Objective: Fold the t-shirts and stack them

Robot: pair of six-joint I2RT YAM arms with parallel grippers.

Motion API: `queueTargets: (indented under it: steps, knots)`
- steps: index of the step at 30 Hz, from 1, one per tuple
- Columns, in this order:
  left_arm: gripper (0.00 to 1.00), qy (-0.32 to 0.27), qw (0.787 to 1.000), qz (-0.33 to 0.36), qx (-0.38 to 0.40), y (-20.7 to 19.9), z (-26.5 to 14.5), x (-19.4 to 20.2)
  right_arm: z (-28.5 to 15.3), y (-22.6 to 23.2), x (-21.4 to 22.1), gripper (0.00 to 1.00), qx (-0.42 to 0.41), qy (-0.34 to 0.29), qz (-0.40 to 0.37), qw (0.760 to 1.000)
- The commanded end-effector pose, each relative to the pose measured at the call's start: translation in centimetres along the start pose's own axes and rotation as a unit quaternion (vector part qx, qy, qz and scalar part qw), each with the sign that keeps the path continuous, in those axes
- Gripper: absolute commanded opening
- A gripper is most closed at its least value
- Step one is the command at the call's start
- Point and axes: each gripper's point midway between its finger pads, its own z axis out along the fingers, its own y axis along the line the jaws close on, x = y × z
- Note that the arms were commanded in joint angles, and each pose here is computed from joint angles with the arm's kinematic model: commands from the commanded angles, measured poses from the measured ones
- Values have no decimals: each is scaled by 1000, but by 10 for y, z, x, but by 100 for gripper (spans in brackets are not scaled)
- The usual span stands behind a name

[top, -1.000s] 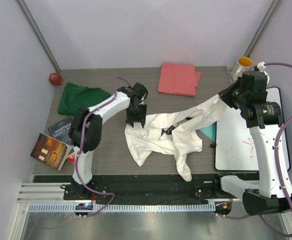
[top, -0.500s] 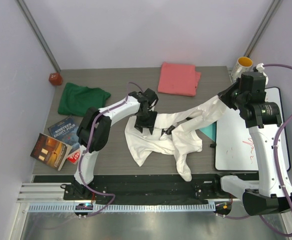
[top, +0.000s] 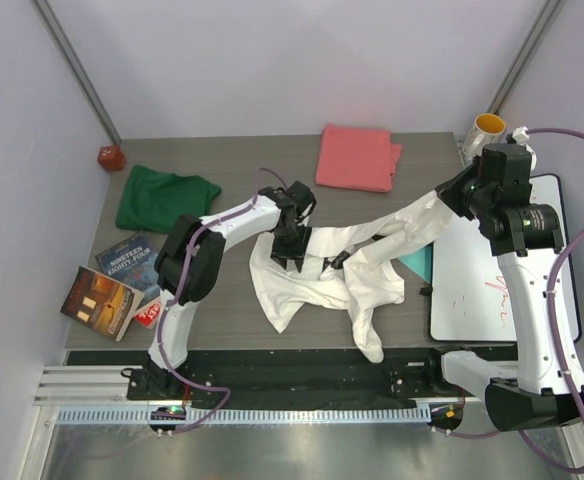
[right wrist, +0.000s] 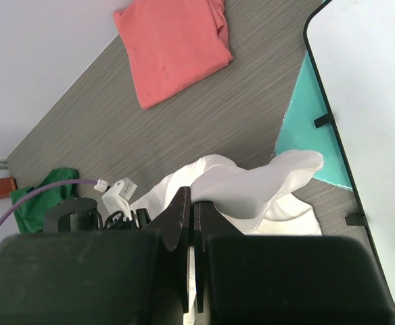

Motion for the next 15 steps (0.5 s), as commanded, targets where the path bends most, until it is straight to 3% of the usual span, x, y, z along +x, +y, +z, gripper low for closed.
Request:
queueTargets:
  steps: [1,4,8,15]
  knots:
    - [31,-5,1000,12,-5,3,10,2,-3,8,-12,1,-18,-27,8,999]
    - [14,-3,1000,11,-9,6,14,3,-2,10,-12,1,-19,-25,8,999]
    - [1,-1,1000,15,-12,7,14,3,-2,11,-13,1,-21,-25,11,999]
    - [0,-49,997,27,-44,12,-21,-22,1,9,-16,1,-15,-31,12,999]
